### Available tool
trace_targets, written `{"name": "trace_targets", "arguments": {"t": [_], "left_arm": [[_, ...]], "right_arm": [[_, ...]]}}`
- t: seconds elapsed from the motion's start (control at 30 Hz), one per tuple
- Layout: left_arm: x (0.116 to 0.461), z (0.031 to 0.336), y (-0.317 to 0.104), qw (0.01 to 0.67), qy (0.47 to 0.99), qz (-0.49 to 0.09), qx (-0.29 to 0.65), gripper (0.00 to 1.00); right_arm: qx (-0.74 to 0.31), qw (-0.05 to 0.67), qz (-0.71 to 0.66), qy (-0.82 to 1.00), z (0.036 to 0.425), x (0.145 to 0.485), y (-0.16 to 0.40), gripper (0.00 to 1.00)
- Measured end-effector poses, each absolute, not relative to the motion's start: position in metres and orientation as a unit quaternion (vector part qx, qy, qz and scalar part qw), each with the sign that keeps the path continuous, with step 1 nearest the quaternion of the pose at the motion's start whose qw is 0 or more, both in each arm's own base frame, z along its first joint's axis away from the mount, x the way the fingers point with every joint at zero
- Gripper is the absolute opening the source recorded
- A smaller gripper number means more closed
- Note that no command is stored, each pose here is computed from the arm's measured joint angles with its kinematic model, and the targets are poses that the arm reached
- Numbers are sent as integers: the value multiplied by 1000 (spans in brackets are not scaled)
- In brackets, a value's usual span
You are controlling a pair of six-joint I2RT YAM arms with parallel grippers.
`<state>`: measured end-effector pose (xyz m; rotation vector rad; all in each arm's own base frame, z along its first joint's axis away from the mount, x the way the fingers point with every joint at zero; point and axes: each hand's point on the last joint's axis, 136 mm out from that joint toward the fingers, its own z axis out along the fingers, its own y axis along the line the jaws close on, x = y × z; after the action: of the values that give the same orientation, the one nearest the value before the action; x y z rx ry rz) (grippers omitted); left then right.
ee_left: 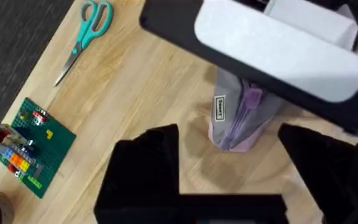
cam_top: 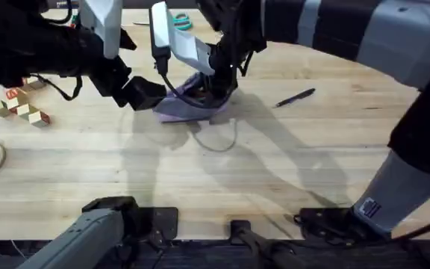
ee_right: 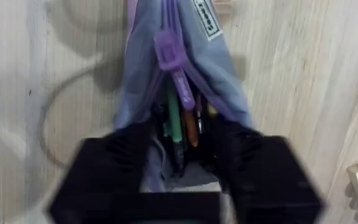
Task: Unzip the bag, pick up the pens from the table one at a time and place them inside, then zip the bag closed.
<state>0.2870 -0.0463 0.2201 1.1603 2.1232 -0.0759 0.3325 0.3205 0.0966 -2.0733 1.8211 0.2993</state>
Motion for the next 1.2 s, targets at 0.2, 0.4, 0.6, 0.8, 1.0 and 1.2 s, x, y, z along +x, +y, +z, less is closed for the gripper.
{"name": "trace_targets", "arguments": {"t": [0.2,0.4,0.6,0.8,1.0,1.2], "left_arm": [[287,220,-46,353,821,-29,449,993],[287,220,-46,353,821,-29,449,993],[287,220,-46,353,821,-29,449,993],[287,220,-46,353,821,-29,449,993],[287,220,-46,353,821,-29,449,993],[287,220,-46,353,821,-29,449,994]], "right_arm": [[-742,178,100,639,92,331,323,993],[-742,178,100,639,92,331,323,994],[-742,178,100,639,92,331,323,995],[-742,178,100,639,92,331,323,995],[-742,177,100,639,92,331,322,995],[-731,178,102,651,105,326,318,996]]}}
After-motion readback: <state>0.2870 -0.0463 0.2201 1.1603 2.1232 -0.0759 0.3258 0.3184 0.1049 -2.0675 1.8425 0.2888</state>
